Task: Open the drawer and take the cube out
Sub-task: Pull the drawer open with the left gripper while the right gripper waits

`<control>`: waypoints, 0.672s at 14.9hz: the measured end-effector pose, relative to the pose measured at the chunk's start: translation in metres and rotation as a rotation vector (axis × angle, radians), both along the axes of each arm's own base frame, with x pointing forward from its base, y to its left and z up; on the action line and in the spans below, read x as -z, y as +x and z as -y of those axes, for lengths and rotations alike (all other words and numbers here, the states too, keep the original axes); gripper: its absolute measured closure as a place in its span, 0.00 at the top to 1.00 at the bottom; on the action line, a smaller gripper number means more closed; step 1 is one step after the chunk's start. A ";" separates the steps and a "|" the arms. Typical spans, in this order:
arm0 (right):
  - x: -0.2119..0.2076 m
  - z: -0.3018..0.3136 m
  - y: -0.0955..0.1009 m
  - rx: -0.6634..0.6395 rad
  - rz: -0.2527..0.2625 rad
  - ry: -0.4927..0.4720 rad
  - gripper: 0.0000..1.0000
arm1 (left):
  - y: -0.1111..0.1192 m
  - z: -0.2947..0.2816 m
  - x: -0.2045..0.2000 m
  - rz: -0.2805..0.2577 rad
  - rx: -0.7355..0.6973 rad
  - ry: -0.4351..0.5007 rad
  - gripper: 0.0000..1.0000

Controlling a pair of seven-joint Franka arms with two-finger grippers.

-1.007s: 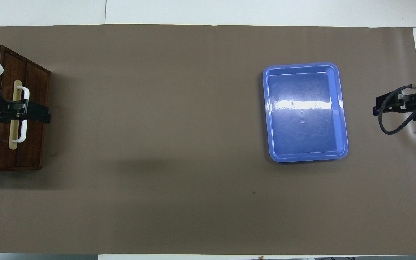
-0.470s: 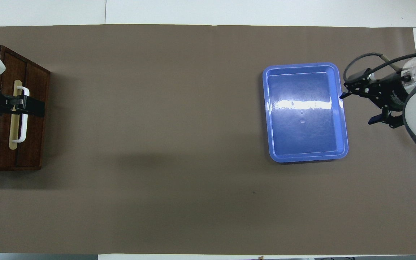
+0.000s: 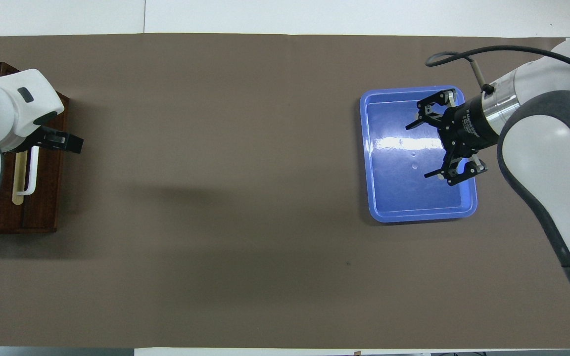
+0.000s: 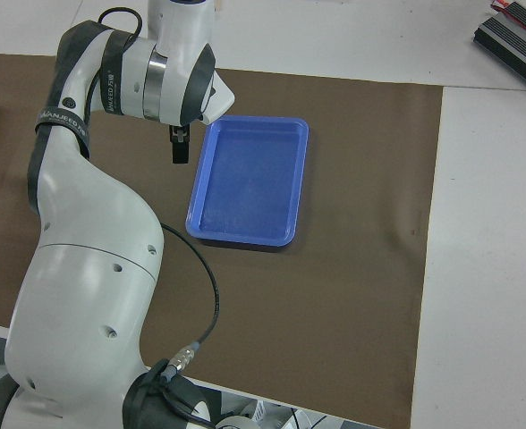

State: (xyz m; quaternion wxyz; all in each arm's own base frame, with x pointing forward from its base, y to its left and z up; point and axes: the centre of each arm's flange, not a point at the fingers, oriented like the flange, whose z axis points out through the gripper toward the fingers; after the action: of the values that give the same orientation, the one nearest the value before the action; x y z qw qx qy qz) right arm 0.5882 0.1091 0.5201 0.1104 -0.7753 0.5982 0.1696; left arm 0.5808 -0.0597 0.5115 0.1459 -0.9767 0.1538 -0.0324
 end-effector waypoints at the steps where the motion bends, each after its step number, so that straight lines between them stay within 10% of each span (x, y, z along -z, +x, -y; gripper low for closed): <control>1: -0.001 -0.005 0.000 0.036 -0.018 0.021 0.99 | 0.005 0.000 0.012 -0.001 0.020 0.019 1.00; 10: 0.026 -0.014 0.005 0.145 -0.057 0.067 0.99 | 0.020 -0.044 0.086 0.019 0.053 0.048 1.00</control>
State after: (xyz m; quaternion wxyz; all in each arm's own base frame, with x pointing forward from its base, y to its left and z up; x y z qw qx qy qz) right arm 0.5929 0.1226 0.4945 0.1312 -0.7207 0.6497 0.2032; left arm 0.6006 -0.0157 0.4258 0.1699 -0.9682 0.1788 -0.0419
